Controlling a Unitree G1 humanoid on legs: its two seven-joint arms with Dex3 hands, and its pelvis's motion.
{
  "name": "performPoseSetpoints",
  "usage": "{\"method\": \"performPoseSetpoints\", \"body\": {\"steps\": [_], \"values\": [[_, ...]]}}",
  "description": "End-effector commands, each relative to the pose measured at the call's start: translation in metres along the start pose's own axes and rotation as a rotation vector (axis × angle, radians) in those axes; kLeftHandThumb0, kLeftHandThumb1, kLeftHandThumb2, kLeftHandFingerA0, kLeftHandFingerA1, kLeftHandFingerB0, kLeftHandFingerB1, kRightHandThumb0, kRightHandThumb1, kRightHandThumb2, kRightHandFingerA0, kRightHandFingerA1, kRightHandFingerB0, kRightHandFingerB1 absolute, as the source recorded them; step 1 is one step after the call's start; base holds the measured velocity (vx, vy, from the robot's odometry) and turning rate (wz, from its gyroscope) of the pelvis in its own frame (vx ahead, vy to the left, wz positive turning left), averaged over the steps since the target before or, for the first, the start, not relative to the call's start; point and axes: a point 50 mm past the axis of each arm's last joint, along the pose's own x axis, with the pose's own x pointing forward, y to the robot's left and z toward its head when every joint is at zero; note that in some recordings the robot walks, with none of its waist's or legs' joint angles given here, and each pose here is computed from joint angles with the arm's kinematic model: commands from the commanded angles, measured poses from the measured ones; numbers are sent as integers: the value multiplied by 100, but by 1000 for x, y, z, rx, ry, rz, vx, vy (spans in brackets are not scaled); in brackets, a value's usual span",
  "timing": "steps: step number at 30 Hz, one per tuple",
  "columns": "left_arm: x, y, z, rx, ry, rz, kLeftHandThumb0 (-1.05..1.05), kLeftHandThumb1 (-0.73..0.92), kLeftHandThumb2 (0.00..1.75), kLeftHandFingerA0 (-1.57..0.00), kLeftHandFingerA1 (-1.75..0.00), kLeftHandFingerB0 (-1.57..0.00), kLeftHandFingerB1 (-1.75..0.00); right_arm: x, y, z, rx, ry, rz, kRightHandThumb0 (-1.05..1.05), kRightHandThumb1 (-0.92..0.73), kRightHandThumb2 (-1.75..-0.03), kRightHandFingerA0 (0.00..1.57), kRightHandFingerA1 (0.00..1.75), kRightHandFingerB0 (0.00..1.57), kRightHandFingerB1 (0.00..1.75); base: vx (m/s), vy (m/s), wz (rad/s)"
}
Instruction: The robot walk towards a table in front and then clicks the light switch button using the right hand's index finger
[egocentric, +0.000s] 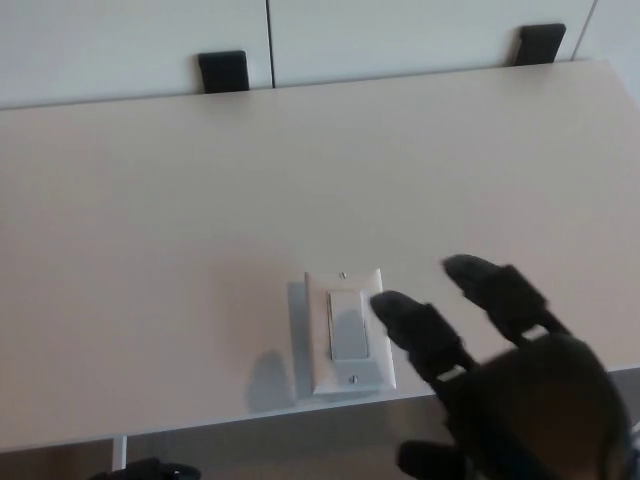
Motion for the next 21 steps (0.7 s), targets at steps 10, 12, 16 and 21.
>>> {"method": "performPoseSetpoints", "body": {"steps": [10, 12, 16, 21], "values": [[-4, 4, -14, -31, 50, 32, -16, 51, 92, -32, -56, -14, -48, -109, 2, -46, 276, 292, 177, -41, -43, -105, 4, 54, 0, 49, 0, 0, 0], [-5, 4, -17, -38, 45, 32, -16, 51, 92, -31, -56, -14, -48, -126, 12, -55, 321, 388, 248, -81, -65, -97, 6, 44, 10, 44, 0, 0, 0], [-7, 2, -22, -57, 52, 35, -17, 51, 92, -33, -57, -14, -49, -142, 44, -69, 419, 481, 409, -74, -81, -66, 6, 31, 14, 35, 0, 0, 0], [-7, -1, -21, -75, 33, 47, -17, 50, 92, -30, -56, -15, -49, -148, 99, -96, 702, 666, 576, -68, -85, -68, 5, 28, 10, 32, 0, 0, 0]]}}
